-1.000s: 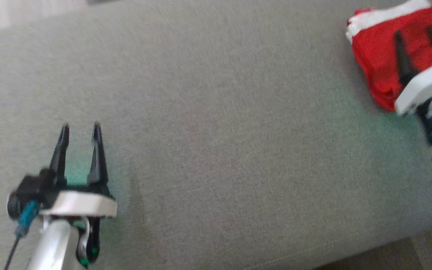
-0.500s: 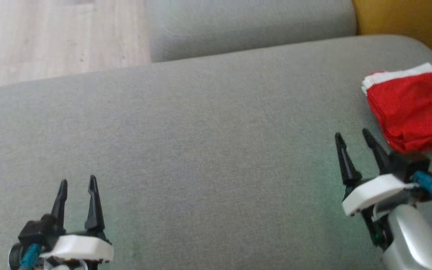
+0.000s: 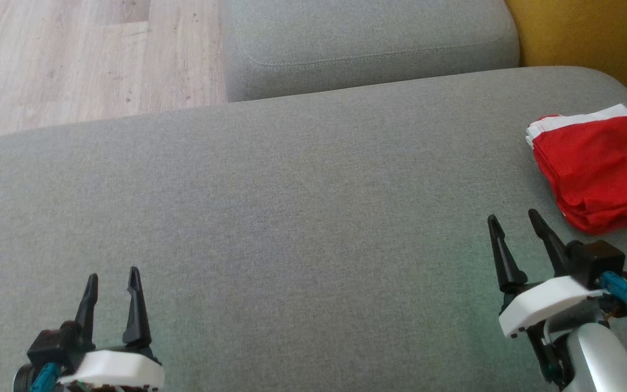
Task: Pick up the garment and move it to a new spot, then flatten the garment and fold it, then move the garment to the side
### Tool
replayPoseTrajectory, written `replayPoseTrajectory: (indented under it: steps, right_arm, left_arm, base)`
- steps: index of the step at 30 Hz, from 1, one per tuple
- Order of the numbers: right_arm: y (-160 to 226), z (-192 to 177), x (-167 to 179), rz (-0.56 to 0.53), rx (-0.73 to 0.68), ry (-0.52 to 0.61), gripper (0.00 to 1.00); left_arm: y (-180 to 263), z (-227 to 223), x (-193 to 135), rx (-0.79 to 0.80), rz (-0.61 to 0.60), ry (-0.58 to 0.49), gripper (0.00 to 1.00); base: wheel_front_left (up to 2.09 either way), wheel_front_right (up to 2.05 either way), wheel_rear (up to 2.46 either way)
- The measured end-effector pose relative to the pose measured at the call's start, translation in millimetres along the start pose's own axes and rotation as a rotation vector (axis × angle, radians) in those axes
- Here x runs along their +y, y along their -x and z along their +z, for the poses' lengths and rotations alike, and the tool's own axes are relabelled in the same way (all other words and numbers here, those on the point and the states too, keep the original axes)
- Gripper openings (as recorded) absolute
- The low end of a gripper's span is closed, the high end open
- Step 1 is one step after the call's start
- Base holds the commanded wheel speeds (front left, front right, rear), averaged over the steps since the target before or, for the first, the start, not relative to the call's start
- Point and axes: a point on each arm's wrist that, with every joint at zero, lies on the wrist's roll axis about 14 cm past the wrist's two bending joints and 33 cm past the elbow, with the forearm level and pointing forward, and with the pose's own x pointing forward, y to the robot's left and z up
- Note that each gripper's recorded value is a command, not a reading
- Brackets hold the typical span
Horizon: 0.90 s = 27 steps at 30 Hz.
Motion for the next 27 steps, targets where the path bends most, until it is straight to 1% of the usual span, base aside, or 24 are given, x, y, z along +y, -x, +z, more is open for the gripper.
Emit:
replayPoseTrajectory:
  steps: [8,18,19,21,25,27]
  right_arm:
    - [-0.6,8.9,3.3,0.005,-0.017,0.000,1.00]
    - [2.7,0.8,4.5,0.006,0.013,-0.005,1.00]
    - [3.0,-2.0,4.4,0.005,0.022,-0.006,0.00]
    - [7.5,-16.7,3.8,-0.001,0.064,-0.014,0.00]
    - [27.0,-58.9,3.2,-0.016,0.186,-0.037,0.00]
    - [33.5,-68.7,2.9,-0.023,0.214,-0.060,0.00]
  left_arm:
    - [-0.1,0.6,-1.6,-0.003,-0.008,-0.001,1.00]
    - [-0.6,-0.2,-1.8,-0.002,-0.009,-0.001,1.00]
    - [0.1,-3.1,-1.9,0.008,-0.008,0.000,0.00]
    - [5.3,-16.7,-1.5,0.048,-0.001,0.006,0.00]
    - [23.9,-50.5,1.5,0.148,0.027,0.025,0.00]
    - [29.5,-58.2,2.9,0.175,0.039,0.046,0.00]
  base:
    - [0.00,0.00,0.00]
    - [0.00,0.00,0.00]
    - [0.00,0.00,0.00]
    - [0.00,0.00,0.00]
    - [0.00,0.00,0.00]
    - [0.00,0.00,0.00]
